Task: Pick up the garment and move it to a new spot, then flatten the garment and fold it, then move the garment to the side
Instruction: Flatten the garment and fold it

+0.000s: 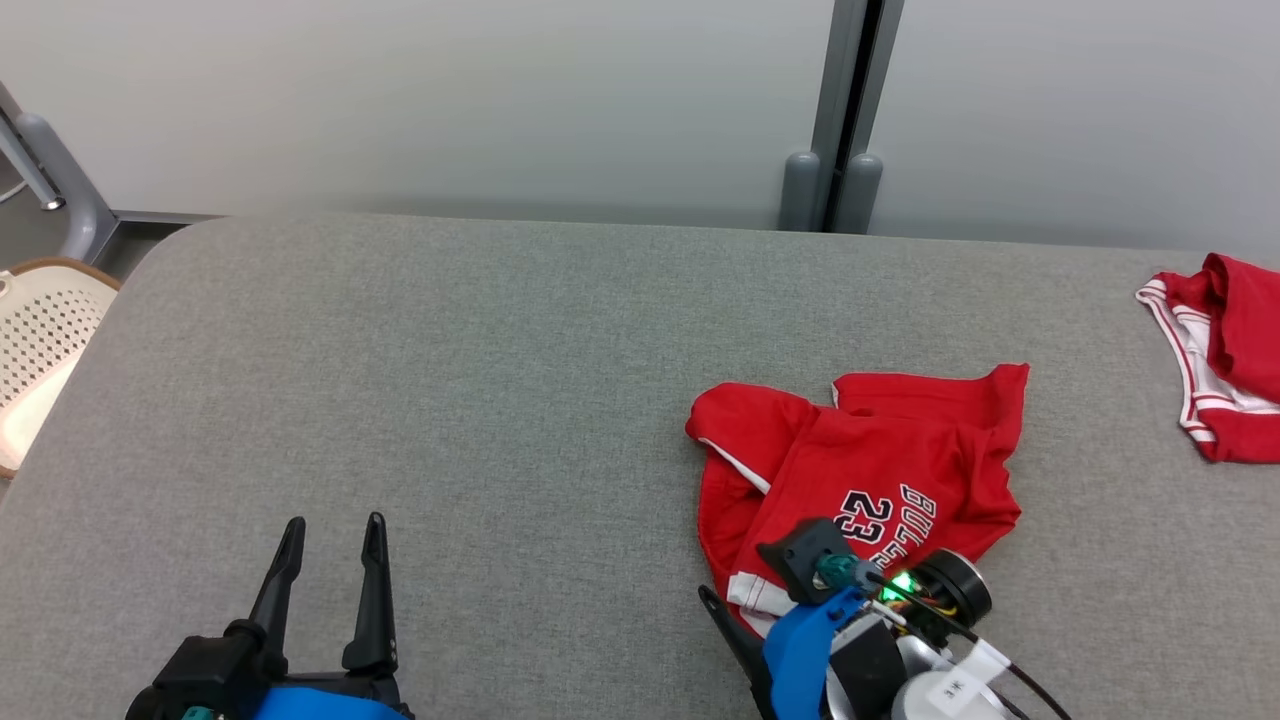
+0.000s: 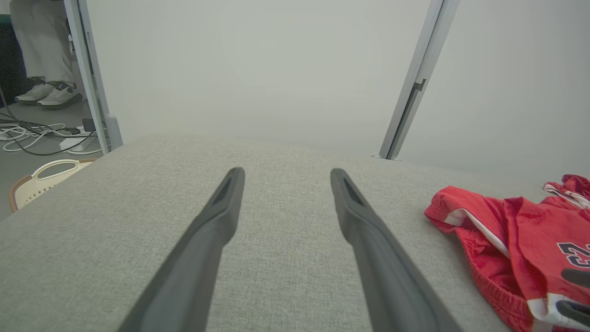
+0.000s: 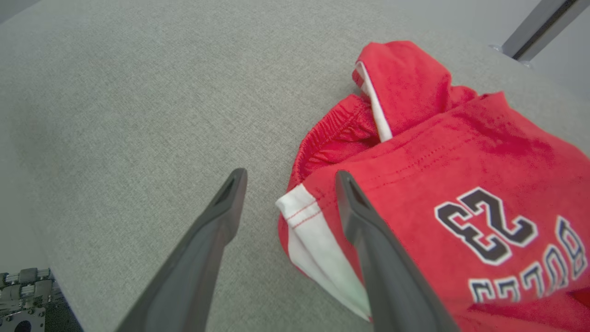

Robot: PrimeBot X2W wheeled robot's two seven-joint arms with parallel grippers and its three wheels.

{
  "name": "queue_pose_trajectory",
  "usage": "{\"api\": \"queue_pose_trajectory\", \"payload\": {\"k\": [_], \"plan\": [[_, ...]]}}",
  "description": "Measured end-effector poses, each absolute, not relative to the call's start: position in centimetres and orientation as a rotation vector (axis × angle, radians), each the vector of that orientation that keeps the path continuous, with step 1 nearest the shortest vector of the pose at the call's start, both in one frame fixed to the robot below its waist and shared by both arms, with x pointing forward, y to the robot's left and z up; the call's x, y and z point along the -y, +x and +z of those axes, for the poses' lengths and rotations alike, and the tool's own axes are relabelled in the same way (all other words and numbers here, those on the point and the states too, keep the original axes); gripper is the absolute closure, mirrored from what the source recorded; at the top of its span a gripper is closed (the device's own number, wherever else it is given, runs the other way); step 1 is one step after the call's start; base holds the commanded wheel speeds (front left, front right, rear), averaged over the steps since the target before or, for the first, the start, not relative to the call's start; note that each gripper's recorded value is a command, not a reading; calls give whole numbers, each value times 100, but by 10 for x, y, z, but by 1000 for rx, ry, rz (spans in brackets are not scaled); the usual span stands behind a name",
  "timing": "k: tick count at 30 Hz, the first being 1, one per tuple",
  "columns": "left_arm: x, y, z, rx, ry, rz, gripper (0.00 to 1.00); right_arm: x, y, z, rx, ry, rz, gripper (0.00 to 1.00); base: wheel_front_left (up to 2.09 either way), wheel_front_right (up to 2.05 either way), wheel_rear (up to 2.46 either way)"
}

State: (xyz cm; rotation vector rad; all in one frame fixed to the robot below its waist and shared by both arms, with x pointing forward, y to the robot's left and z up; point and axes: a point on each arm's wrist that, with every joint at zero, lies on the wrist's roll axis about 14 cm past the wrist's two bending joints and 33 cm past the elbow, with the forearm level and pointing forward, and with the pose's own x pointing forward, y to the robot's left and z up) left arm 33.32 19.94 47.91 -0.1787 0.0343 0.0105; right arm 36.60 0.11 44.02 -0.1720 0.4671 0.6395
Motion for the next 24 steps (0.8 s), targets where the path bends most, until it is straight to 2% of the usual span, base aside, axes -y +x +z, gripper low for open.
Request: {"api": "queue_pose_trajectory", "payload": {"k": [4, 10, 19, 24], "plan": [[-203, 332, 476, -44, -179, 23, 0, -14, 374, 429, -501, -275, 689, 0, 0, 0, 0], [-211, 329, 473, -51, -177, 51, 0, -4, 382, 399, -580, -435, 691, 0, 0, 0, 0], [-215, 326, 472, -50, -187, 67, 0, 26, 386, 386, -615, -478, 631, 0, 0, 0, 0], [-212, 329, 473, -47, -190, 58, 0, 36, 386, 392, -591, -416, 594, 0, 0, 0, 0]]}}
